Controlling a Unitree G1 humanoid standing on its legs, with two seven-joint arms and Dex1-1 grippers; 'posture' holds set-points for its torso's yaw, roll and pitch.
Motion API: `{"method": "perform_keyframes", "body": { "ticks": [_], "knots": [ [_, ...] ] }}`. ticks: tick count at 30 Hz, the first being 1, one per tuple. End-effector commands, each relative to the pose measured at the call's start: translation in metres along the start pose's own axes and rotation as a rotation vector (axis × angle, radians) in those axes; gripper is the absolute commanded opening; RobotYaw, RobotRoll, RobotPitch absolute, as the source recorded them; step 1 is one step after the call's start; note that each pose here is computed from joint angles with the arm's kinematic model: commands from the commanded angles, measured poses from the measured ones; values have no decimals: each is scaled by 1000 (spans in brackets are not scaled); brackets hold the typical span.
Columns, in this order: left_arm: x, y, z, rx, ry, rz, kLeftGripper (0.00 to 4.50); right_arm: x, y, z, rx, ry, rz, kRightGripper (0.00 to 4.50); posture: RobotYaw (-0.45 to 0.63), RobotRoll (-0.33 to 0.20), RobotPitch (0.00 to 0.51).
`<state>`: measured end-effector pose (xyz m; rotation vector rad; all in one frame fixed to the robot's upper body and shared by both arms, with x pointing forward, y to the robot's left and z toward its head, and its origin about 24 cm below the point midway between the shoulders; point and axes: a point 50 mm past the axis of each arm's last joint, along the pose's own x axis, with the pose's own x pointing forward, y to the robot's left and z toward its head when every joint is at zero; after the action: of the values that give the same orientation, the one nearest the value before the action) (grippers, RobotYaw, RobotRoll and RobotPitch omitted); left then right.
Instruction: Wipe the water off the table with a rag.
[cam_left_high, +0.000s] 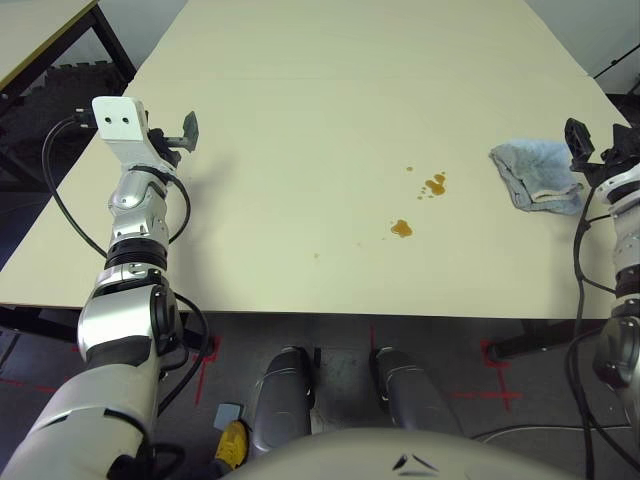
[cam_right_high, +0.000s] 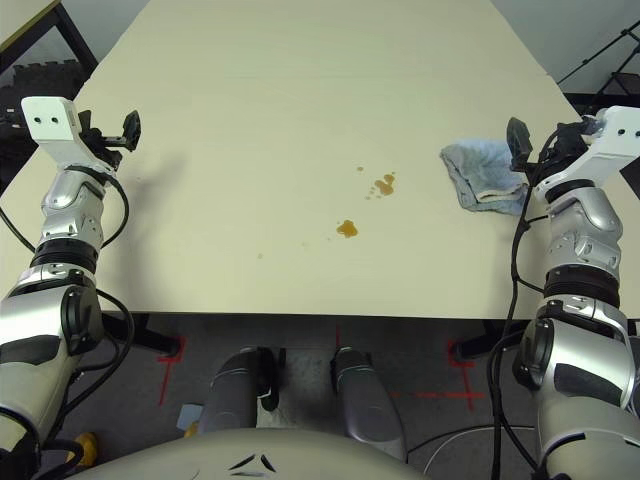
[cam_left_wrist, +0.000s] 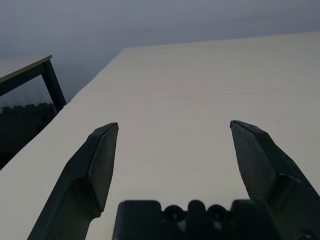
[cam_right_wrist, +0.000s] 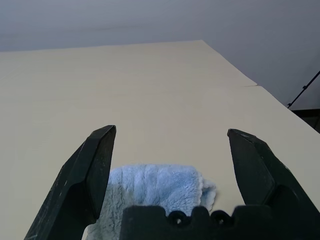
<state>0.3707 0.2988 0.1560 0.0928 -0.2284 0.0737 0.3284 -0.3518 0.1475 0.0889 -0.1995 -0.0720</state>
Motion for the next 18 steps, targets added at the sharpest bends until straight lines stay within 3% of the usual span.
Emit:
{"method": "perform_keyframes", "body": {
  "ticks": [1,7,18],
  "knots": [
    [-3,2,-6,5,23,4,4500,-1,-4,3,3,-15,-8,4452,-185,0,110],
    [-1,-6,-6,-5,26,-49,4500,-1,-6,8,-5,-20,-12,4452,-193,0,122],
    [-4,-42,2,-57,-10,-541,4500,-1,-2,7,-8,-12,6,4452,-203,0,138]
  ]
}}
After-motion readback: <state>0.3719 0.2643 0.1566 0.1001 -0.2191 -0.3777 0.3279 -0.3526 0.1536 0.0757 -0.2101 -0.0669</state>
